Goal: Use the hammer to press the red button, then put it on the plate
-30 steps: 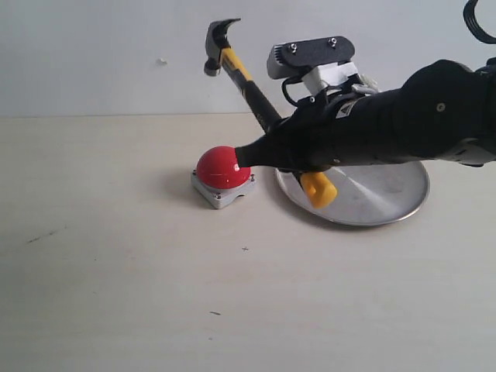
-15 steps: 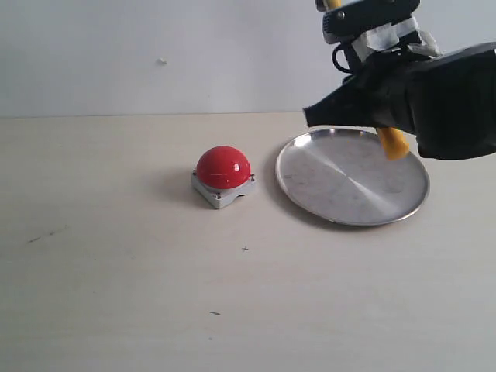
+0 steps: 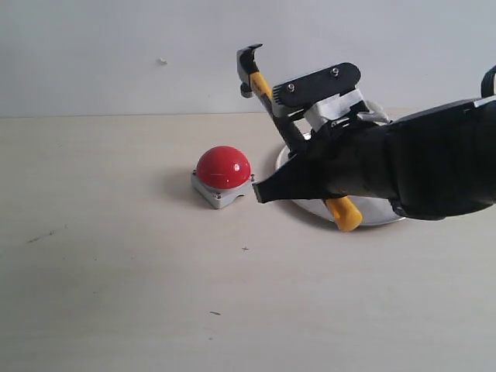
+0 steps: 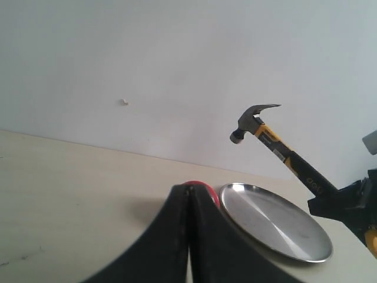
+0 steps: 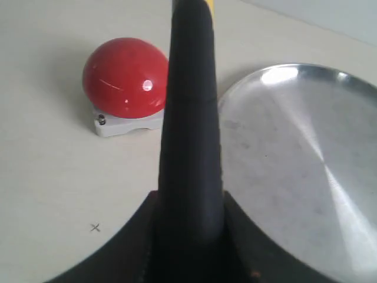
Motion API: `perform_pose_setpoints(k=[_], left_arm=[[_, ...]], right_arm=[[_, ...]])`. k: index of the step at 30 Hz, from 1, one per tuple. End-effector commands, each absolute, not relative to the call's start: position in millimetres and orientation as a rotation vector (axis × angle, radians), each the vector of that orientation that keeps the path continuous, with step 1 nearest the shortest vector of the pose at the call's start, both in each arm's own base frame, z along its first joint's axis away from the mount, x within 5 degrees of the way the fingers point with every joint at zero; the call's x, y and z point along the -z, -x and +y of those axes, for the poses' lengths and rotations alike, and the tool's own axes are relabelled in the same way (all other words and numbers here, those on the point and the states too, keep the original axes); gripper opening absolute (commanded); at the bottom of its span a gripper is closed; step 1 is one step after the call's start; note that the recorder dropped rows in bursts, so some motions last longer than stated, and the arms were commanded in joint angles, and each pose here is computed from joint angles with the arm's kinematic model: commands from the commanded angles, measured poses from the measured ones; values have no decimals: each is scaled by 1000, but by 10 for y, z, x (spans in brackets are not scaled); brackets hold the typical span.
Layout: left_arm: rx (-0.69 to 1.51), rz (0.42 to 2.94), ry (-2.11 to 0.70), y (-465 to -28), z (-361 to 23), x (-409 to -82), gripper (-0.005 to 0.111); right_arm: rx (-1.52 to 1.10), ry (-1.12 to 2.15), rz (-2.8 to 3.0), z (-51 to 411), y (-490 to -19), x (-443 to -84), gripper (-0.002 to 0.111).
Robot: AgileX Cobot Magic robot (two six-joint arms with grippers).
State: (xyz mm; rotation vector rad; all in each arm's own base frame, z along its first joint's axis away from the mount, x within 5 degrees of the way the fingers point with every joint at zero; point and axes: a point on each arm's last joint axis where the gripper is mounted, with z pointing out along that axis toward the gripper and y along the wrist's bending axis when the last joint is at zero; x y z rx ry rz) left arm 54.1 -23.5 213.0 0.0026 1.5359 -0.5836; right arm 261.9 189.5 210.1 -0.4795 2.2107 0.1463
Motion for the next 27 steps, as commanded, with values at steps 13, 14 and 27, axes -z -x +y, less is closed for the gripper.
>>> perform_pose_setpoints(k=[13,14,27], left_arm=[[580,1542,-1,-545,-234,-2117,0],[580,1542,-1,-545,-234,-2117,0],[580,1542,-1,-545,-234,-2117,0]], right_arm=[[-326,512,2267,1931,-2424,-1964,0],[-332,501,2269,1938,-2432,-1968,0],[-305,495,2300,2051,-2581,-1833,0]])
